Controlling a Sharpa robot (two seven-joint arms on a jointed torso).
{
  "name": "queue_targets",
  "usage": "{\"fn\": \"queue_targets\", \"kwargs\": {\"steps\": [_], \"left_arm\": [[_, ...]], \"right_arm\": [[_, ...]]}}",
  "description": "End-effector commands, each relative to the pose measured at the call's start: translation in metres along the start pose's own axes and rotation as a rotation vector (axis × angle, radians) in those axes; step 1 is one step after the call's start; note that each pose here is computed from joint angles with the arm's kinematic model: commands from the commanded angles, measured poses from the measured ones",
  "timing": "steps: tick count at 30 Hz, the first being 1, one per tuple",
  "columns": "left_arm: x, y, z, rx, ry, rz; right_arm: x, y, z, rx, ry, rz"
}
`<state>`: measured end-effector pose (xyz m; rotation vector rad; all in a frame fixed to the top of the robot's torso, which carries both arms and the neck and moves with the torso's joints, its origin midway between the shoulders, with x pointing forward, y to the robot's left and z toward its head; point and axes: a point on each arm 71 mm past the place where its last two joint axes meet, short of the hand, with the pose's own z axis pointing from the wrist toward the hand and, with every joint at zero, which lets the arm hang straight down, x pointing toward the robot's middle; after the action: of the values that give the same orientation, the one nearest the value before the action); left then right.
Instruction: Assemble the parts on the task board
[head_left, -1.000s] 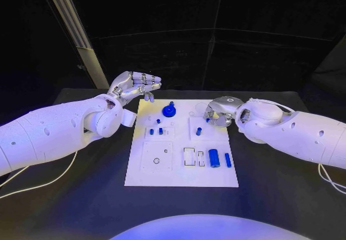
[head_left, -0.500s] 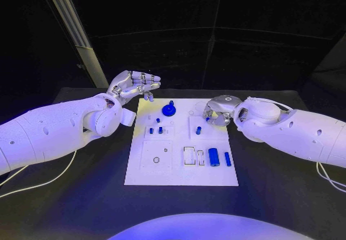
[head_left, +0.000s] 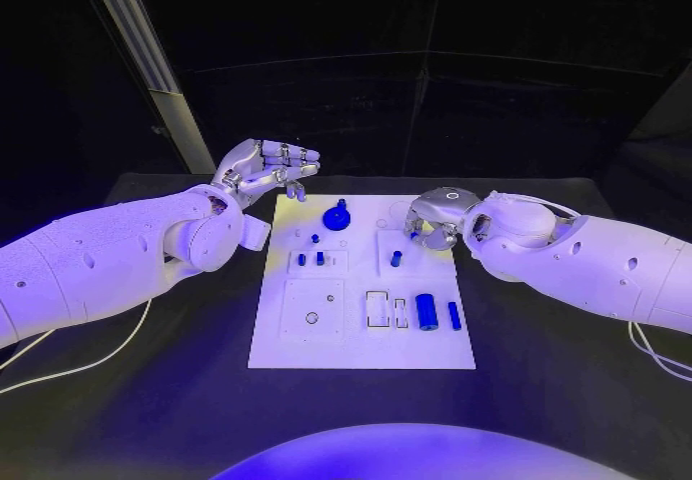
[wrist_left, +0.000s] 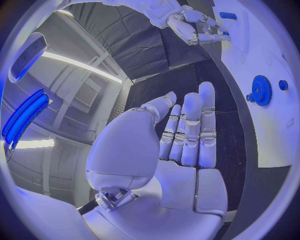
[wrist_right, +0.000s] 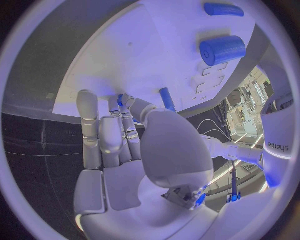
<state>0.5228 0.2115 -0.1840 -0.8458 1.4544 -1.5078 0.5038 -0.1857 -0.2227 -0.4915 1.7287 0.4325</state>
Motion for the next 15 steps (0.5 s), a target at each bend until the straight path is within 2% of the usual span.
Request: {"fn": "queue_targets", "kwargs": {"steps": [1,15], "left_arm": [[0.0005,-0.0008,0.0001,0.001,0.008,-0.007],[0.0002,-0.0007,-0.0002,-0.001,0.006,-0.006]], "right_arm": [[0.0075,-0.0004,-0.0012,0.019,0.015,-0.031],[0.0011,0.0023,-0.0058,0.001,-0.063,-0.002]]}}
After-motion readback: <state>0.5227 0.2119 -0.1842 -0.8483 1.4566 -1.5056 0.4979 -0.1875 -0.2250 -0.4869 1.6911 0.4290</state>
